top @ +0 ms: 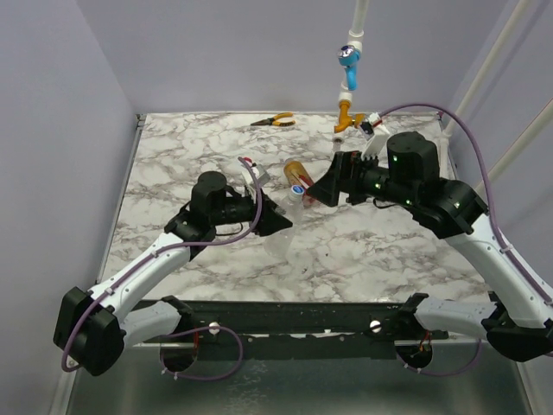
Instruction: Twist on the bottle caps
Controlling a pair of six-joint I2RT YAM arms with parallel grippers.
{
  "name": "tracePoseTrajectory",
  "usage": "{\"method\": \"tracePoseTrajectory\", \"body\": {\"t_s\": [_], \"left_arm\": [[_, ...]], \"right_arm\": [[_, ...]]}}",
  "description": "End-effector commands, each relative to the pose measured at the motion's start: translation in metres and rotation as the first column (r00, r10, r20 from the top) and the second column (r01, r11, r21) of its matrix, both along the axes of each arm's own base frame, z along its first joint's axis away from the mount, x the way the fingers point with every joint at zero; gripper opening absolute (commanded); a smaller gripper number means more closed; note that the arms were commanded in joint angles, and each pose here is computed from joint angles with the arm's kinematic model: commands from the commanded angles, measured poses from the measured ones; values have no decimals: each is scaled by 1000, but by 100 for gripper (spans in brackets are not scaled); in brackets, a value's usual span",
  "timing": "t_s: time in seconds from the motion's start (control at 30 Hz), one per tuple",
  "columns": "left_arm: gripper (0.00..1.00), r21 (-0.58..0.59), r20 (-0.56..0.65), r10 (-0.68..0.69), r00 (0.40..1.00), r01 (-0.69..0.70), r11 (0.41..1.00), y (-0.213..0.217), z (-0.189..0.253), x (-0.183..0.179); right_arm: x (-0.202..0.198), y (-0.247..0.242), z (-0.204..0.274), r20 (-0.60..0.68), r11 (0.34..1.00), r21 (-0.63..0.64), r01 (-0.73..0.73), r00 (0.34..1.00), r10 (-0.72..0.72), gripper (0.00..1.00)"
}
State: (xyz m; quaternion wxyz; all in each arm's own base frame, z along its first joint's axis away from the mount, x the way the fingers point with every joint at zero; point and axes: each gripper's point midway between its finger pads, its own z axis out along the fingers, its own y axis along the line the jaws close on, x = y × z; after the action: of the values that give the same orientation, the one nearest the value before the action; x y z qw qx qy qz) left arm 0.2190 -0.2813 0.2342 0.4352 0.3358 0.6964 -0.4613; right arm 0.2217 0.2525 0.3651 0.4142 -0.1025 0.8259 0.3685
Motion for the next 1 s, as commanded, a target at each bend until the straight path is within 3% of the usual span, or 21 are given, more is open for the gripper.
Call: {"method": "tracePoseTrajectory", "body": {"t_s": [0.0, 0.23, 0.43, 0.7, 0.83, 0.97], "left_arm": [[3, -145, -30, -346, 938, 339, 930, -10, 31, -58], [3, -191, -92, -451, 888, 429, 883, -10, 34, -75], [4, -199, -104, -466, 878, 441, 875, -10, 34, -78], [3, -195, -116, -451, 885, 425, 884, -11, 27, -75], [3, -188, -113, -427, 897, 402, 896, -12, 24, -70], [4, -173, -84, -308, 948, 290, 941, -15, 26, -48]], "right_arm": [[-38, 14, -16, 26, 957, -39, -287, 957, 288, 87], [-48, 30, -16, 57, 912, -5, -411, 910, 411, 66], [-44, 39, -22, 48, 898, 1, -440, 897, 439, 60], [-35, 40, -26, 34, 914, -10, -406, 913, 407, 47], [-34, 40, -32, 5, 920, -12, -391, 920, 392, 35], [-30, 36, -47, -63, 937, -33, -348, 936, 346, 25]]}}
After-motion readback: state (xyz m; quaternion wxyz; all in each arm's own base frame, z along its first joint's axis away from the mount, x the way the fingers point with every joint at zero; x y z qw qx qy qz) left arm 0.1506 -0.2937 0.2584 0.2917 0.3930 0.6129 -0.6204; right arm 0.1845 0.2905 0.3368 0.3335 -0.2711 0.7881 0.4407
